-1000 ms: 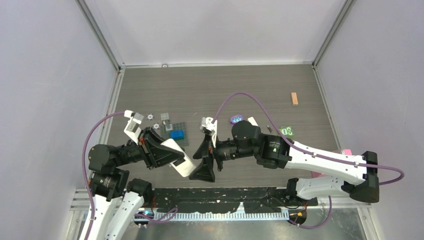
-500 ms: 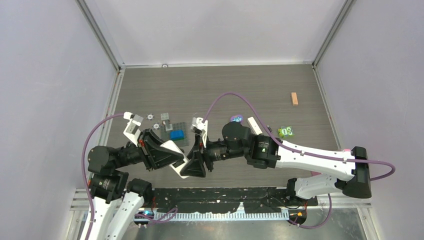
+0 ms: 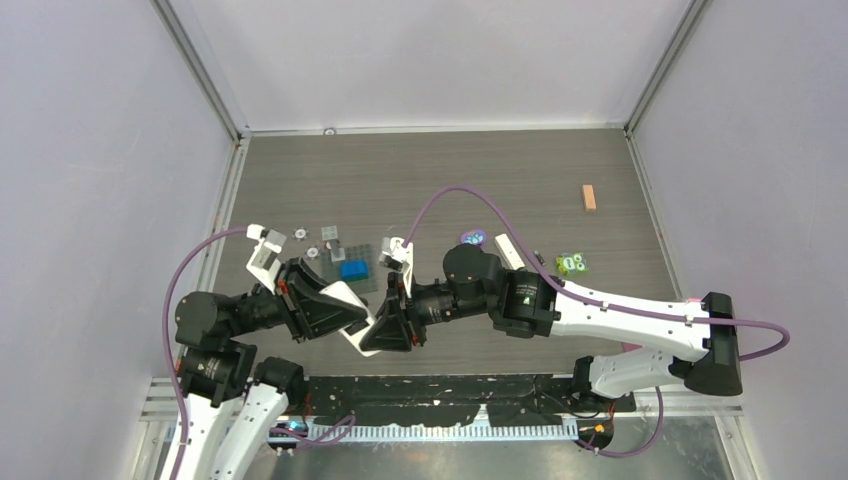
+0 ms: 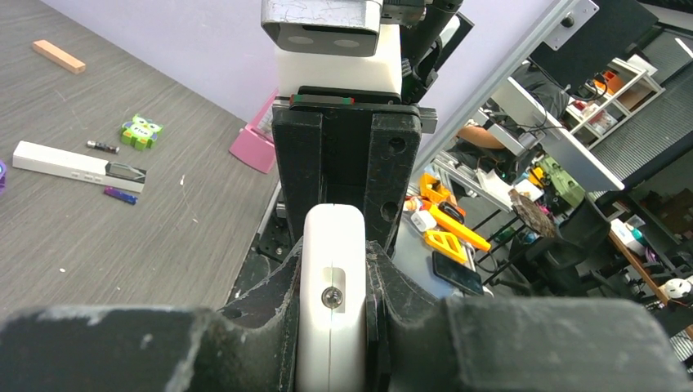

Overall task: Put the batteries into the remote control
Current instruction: Place the remote control at the center of the board.

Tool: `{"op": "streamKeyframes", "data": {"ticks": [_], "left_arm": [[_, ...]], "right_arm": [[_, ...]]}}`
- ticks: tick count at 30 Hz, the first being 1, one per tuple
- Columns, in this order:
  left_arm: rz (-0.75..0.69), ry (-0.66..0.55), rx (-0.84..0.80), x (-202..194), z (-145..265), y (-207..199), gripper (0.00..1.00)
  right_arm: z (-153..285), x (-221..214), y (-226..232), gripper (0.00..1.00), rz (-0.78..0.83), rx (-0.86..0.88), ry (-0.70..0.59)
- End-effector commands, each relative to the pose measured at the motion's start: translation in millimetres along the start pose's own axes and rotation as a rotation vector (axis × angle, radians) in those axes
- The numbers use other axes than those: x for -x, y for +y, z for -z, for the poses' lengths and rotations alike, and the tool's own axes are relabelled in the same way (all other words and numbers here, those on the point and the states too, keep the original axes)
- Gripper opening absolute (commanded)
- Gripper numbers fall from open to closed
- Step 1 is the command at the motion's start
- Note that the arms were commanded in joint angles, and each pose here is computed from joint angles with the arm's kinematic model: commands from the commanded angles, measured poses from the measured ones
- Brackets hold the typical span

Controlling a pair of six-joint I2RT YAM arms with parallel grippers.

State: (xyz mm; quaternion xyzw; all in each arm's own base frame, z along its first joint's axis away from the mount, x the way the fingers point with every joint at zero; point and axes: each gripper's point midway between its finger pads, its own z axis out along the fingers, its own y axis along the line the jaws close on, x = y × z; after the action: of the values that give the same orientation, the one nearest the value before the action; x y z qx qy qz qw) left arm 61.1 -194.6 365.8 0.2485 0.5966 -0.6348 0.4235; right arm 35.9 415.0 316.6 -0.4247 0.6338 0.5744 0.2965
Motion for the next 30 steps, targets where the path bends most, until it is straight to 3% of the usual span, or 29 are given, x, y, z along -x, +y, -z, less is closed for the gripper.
{"op": "streamKeyframes", "data": {"ticks": [1, 3, 7, 10, 13, 16, 19, 22, 25, 30], "left_arm": [[-0.033, -0.015, -0.016, 7, 0, -11, 0.31], [-0.045, -0.022, -0.002, 6, 2, -10, 0.62], [-0.054, -0.057, 0.136, 4, 8, 11, 0.99], [-0.017, -0.12, 0.443, 6, 27, 58, 1.0], [0.058, -0.152, 0.783, -1, 61, 107, 1.0], [0.113, -0.145, 0.945, -13, 83, 130, 1.0], [0.143, -0.163, 0.99, -19, 90, 137, 1.0], [0.153, -0.192, 0.985, -20, 91, 135, 1.0], [0.152, -0.212, 0.969, -19, 91, 131, 1.0], [0.154, -0.214, 0.944, -21, 89, 125, 0.99]], "right_arm": [[3, 30, -6, 0.11, 0.022, -0.069, -0.1], [7, 34, -10, 0.07, 0.015, -0.1, -0.123], [25, 37, -31, 0.05, -0.006, -0.229, -0.15], [47, 38, -55, 0.05, -0.023, -0.351, -0.174], [76, 30, -110, 0.05, -0.047, -0.596, -0.159], [102, 20, -159, 0.05, -0.025, -0.857, -0.118], [121, 0, -215, 0.05, -0.003, -1.136, -0.023], [125, -2, -250, 0.05, 0.042, -1.303, 0.039], [118, -20, -291, 0.05, 0.066, -1.428, 0.166], [114, -11, -344, 0.05, 0.111, -1.535, 0.253]]}}
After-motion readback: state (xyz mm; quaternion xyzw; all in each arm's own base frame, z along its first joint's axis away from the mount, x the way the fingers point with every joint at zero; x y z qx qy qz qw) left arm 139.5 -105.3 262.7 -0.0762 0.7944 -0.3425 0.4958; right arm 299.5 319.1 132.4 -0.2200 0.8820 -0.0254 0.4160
